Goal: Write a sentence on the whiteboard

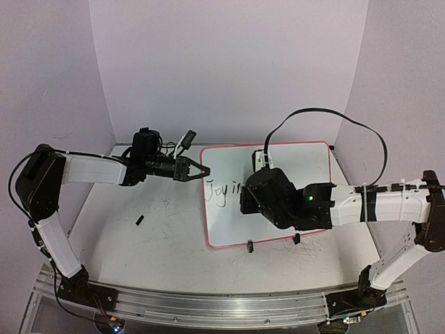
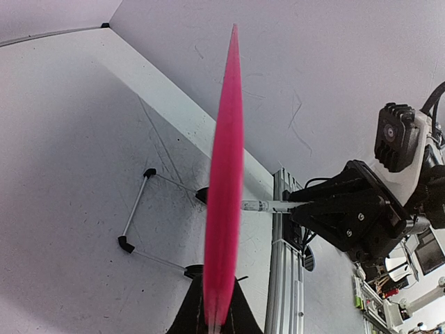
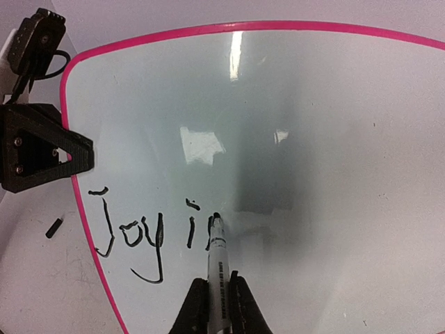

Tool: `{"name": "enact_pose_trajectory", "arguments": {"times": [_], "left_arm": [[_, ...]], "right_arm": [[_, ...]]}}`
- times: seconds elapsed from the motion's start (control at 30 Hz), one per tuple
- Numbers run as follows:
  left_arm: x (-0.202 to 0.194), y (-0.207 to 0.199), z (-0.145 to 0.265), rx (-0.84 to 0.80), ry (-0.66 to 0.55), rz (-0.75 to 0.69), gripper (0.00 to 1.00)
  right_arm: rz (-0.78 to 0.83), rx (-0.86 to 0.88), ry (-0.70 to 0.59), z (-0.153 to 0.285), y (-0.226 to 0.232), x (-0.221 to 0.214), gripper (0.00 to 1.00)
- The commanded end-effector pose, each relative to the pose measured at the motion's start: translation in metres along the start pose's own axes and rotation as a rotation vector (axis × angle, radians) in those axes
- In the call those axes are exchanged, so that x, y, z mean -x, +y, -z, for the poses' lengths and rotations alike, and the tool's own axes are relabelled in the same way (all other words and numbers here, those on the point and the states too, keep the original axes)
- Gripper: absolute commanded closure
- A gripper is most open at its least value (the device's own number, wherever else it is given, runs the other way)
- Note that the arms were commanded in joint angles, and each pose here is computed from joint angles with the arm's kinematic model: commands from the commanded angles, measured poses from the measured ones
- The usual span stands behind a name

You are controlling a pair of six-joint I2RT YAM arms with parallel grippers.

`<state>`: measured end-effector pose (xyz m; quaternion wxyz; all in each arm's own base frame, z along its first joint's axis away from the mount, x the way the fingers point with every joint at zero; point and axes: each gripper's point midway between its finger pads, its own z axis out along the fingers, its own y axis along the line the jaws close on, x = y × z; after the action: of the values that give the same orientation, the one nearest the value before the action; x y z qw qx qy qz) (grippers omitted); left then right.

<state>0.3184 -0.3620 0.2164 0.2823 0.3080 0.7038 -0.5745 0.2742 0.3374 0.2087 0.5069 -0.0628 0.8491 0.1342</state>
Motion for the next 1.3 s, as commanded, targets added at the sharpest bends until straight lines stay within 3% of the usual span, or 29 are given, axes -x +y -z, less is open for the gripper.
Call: {"name": "enact_pose_trajectory", "arguments": {"times": [0.0, 0.77, 1.27], "left_arm": [[0.002, -0.003, 0.003, 0.004, -0.001, 0.029, 1.0], [0.002, -0.004, 0.003, 0.005, -0.002, 0.028, 1.0], [0.003, -0.004, 0.003, 0.006, -0.003, 0.027, 1.0]], "right_arm": [[-0.035, -0.047, -0.026, 0.004, -0.017, 0.007, 1.0], [-0.048, -0.023, 0.07, 0.003, -0.018, -0.033, 1.0], [-0.052, -0.024, 0.078, 0.004, -0.019, -0.037, 1.0]]}}
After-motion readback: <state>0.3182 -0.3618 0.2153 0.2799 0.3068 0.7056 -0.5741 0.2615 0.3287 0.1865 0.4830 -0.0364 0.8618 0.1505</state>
